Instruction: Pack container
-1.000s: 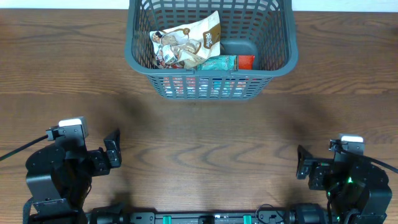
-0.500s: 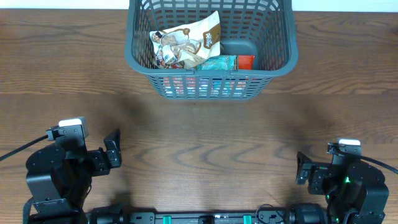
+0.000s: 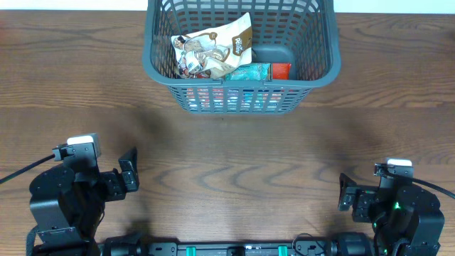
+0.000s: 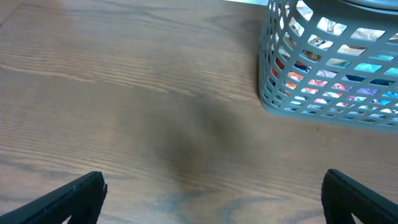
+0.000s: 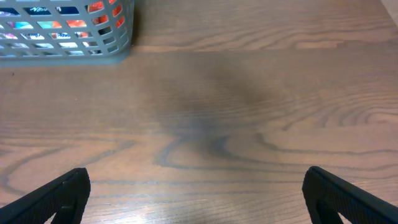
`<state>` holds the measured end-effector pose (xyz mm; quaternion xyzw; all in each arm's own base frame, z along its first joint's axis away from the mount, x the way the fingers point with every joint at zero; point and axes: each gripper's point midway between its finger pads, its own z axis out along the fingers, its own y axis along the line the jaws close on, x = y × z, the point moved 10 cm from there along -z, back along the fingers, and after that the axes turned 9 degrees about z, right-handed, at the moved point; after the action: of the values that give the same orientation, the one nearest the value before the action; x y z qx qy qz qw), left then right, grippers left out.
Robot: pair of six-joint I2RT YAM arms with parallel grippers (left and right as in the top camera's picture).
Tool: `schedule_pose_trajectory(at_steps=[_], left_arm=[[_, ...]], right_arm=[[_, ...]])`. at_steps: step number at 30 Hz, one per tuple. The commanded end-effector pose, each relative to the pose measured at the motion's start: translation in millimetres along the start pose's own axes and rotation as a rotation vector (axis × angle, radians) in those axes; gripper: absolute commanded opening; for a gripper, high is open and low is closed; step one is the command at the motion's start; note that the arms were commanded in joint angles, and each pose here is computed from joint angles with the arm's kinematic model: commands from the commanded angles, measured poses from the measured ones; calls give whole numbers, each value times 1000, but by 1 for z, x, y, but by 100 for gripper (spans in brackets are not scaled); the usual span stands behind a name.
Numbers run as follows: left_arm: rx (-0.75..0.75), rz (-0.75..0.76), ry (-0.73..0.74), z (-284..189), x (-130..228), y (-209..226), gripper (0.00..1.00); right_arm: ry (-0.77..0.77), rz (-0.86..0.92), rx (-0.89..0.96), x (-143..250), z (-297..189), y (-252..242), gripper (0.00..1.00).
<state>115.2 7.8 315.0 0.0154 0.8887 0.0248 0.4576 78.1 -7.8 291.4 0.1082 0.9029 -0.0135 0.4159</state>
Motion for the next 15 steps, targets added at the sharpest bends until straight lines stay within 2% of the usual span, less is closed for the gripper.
schedule_pose_trajectory(at_steps=[1, 3, 9, 15], left_arm=[[15, -16, 2, 1, 0, -1, 99], [15, -16, 2, 1, 0, -1, 99], [15, -16, 2, 1, 0, -1, 99], [15, -16, 2, 1, 0, -1, 99]], right_arm=[[-20, 8, 0, 1, -1, 0, 99], [-46, 14, -53, 1, -5, 2, 99], [-295, 35, -162, -7, -16, 7, 99], [-466, 31, -194, -6, 15, 11, 99]])
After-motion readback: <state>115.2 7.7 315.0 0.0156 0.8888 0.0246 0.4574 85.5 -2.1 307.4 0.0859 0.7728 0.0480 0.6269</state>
